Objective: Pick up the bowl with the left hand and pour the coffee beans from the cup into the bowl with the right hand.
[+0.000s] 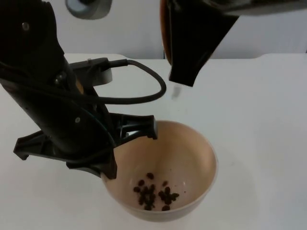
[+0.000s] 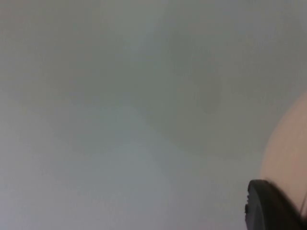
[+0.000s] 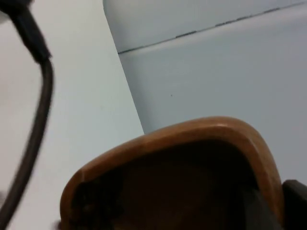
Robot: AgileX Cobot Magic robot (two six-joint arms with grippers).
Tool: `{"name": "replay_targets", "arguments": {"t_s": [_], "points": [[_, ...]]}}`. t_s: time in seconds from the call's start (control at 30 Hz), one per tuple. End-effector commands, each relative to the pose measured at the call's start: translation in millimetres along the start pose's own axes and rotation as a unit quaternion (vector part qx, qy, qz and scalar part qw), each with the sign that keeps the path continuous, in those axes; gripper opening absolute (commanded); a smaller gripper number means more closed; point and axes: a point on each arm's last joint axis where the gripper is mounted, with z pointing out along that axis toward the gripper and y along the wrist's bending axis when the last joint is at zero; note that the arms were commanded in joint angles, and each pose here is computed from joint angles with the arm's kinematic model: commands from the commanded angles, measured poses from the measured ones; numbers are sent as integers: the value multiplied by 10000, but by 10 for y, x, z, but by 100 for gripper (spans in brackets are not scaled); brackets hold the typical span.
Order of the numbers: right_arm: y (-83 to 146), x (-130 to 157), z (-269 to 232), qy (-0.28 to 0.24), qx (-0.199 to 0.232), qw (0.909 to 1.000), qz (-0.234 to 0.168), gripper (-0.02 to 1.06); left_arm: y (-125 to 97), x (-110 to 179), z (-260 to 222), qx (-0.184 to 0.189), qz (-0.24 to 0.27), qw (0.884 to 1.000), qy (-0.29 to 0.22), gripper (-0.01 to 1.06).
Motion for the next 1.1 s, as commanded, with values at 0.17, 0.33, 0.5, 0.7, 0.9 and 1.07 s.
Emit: {"name": "replay_targets", "arguments": {"t_s": [0.17, 0.33, 0.5, 0.7, 0.9, 1.07], "points": [[-2, -31, -60, -116, 70, 9997, -189, 0, -19, 13, -10, 53, -20, 10000, -7, 0], [-12, -36, -61, -142, 125, 9996, -230, 0, -19, 13, -10, 53, -20, 10000, -7, 0], [-12, -36, -61, -142, 125, 9996, -230, 0, -19, 13, -10, 53, -20, 10000, -7, 0], [5, -23, -55, -80, 14, 10000, -6, 0, -18, 15, -10, 47, -20, 10000, 3, 0], [22, 3, -30, 48, -142, 9991, 394, 0, -17, 15, -10, 39, -12, 10000, 5, 0], [19, 42, 24, 215, -251, 9972, 664, 0, -16, 17, -10, 35, -12, 10000, 13, 0]]}}
